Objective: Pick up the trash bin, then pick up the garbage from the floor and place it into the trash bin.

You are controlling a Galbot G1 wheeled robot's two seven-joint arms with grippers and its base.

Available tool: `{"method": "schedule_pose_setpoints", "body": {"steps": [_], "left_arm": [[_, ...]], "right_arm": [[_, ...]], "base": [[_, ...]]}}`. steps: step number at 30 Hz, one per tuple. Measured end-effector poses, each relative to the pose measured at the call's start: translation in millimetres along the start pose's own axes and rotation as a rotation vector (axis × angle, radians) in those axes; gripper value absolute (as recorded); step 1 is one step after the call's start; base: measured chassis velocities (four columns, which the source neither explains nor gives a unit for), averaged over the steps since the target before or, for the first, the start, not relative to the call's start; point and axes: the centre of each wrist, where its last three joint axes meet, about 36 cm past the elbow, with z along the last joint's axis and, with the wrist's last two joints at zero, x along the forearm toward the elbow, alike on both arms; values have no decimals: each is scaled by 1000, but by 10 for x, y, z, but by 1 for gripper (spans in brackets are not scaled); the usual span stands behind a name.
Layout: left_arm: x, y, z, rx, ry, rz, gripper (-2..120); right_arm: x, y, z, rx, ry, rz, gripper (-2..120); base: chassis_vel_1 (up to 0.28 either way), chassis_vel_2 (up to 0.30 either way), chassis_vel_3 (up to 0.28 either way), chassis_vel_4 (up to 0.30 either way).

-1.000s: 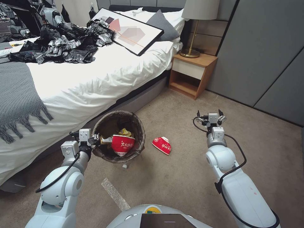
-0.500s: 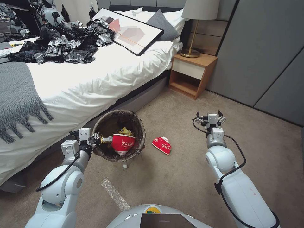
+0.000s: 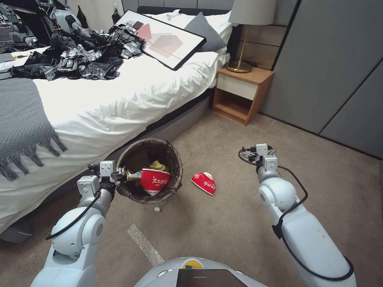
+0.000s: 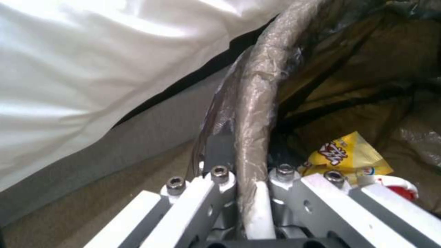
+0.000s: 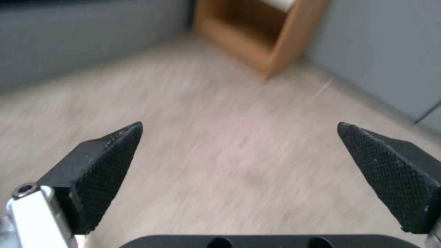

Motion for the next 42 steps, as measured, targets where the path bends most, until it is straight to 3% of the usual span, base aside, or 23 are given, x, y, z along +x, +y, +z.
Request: {"method": "schedule_pose_setpoints", "body": {"steps": [1,5,14,34,42], "left_arm": [[2,2,-1,-1,0,-1,0],[9,10,3,-1,2,-4,0],[7,17,8,3,1,-8,0],[-30,23,53,7,13,-12,0],[-49,31,64,5,16,-11,0]], "right_arm": [[-59,8,-104,-1,72,-53,100],[-162,43,-172,12,125,-121,100],[-523,257,45,104,228,-275,100],[-866,613,304,210,311,-341,100],[-1276,1109,423,273,374,-403,100]], "base": [[0,0,0,0],[0,0,0,0],[0,0,0,0],[0,0,0,0],[0,0,0,0]]}}
